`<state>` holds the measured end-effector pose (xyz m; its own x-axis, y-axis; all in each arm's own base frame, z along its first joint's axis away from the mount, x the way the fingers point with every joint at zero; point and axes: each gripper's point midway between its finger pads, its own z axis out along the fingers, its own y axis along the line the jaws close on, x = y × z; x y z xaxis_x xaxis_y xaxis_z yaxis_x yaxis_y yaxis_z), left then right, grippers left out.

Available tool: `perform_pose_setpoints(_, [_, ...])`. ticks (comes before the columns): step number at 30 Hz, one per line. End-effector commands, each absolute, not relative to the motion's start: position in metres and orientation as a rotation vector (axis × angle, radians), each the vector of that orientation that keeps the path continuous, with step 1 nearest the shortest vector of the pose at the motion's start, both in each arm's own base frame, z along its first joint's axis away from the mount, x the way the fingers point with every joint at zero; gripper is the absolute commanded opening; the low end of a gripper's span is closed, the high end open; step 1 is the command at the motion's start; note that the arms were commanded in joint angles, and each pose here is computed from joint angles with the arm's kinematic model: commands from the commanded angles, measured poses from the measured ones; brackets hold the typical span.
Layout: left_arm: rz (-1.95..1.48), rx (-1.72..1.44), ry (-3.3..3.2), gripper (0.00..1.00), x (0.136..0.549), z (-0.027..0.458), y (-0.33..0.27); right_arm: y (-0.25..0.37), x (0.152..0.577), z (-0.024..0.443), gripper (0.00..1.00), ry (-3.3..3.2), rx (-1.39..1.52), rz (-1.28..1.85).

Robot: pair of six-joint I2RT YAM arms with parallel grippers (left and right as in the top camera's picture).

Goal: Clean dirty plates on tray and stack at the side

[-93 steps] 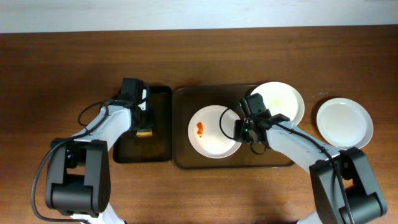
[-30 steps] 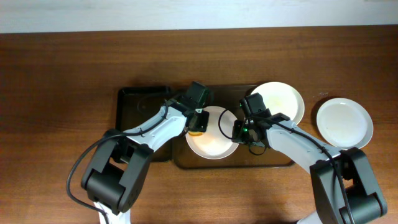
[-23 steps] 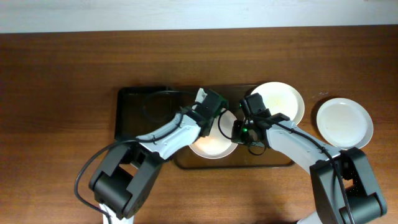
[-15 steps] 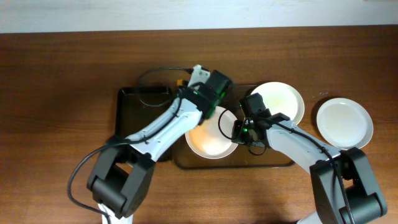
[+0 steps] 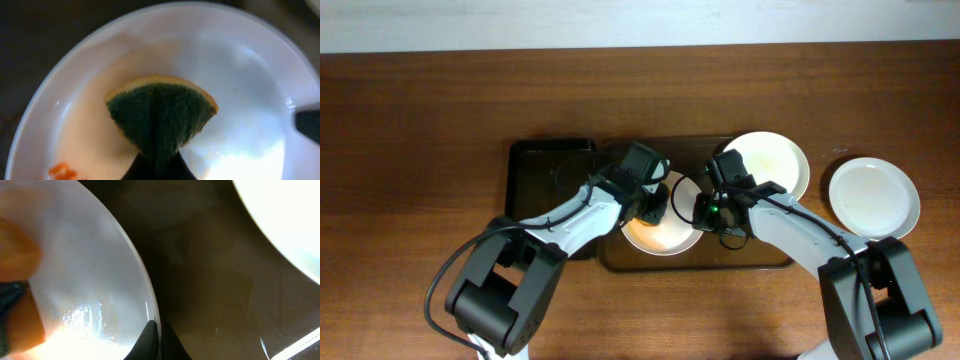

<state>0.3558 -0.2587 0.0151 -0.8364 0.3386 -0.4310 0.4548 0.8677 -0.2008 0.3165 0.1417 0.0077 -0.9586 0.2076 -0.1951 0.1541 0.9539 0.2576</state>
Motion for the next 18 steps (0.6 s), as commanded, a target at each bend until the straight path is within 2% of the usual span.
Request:
perform_pose_setpoints(1, [-0.171,0.528,2.607,0.0,0.367,0.011,-0.231,0.14,0.318,0.006,0.04,2.886,0.268,0.329])
perform_pose_setpoints(6, [0.021,0.445,2.517,0.0,0.391,0.02,-0.211,0.14,0.317,0.006,0.04,2.89,0.269,0.327])
perform_pose_setpoints(11, [0.21,0.301,2.325,0.0,0.428,0.052,-0.191,0.14,0.317,0.006,0.04,2.89,0.269,0.327])
perform_pose_setpoints(14, [0.158,0.22,2.19,0.0,0.435,0.12,-0.19,0.14,0.317,0.006,0.04,2.89,0.269,0.327])
perform_pose_setpoints(16, [0.12,0.176,2.13,0.0,0.425,0.171,-0.179,0.14,0.317,0.006,0.04,2.89,0.269,0.327])
perform_pose_setpoints(18, [0.157,0.101,2.195,0.0,0.411,0.178,-0.146,0.14,0.317,0.006,0.04,2.89,0.269,0.327])
